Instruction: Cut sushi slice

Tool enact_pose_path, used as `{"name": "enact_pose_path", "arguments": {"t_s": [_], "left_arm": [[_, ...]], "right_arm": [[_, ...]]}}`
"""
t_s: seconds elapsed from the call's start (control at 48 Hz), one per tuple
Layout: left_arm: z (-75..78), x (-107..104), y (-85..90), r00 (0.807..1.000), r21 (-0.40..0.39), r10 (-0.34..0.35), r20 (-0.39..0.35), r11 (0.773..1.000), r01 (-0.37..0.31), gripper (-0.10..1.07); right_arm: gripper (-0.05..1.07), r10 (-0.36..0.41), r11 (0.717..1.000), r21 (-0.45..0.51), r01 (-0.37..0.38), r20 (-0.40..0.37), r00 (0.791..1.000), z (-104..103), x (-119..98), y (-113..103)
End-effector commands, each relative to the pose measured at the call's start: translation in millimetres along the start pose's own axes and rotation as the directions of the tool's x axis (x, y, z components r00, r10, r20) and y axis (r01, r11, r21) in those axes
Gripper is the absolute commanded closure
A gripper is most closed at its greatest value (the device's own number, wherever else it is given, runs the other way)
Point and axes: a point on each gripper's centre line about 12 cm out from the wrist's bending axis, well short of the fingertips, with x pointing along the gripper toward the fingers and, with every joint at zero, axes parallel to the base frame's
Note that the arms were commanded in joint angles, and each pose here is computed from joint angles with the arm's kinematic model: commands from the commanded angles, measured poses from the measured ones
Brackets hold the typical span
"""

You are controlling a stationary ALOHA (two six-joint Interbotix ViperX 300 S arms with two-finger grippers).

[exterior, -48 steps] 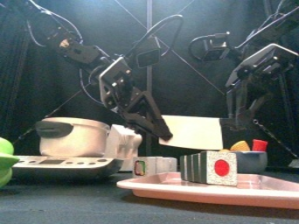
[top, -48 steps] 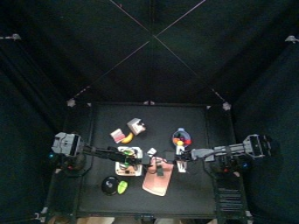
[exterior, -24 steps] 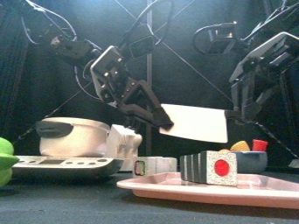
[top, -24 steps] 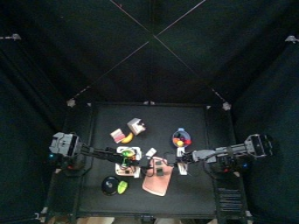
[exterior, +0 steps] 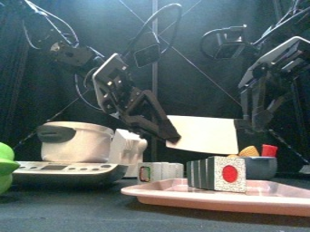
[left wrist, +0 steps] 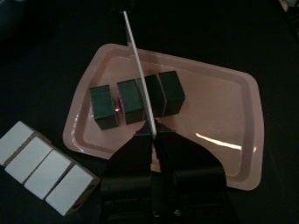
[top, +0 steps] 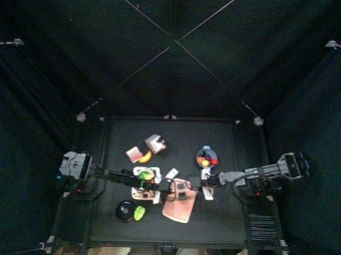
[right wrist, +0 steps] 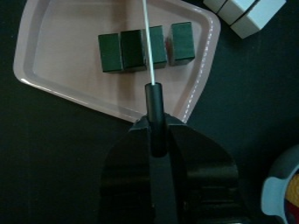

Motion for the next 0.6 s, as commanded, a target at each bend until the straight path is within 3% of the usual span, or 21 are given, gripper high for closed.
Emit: {"name": "enact_pose_path", "arguments": {"t_s": [0.0, 0.583], "left_arm": [[-6.8, -0.3, -15.1, 0.999, 0.022, -0.028, -0.019, 0.999, 0.028, 0.6], [-13.6, 4.8, -16.2, 0.999, 0.017, -0.028, -0.041, 0.999, 0.028, 0.6]], "right_arm": [[0.71, -0.005, 1.0, 0.006, 0.005, -0.004, 1.0, -0.9, -0.2, -1.9], [0.71, -0.006, 1.0, 0.01, 0.006, -0.021, 1.0, -2.9, 6.6, -2.8]]}}
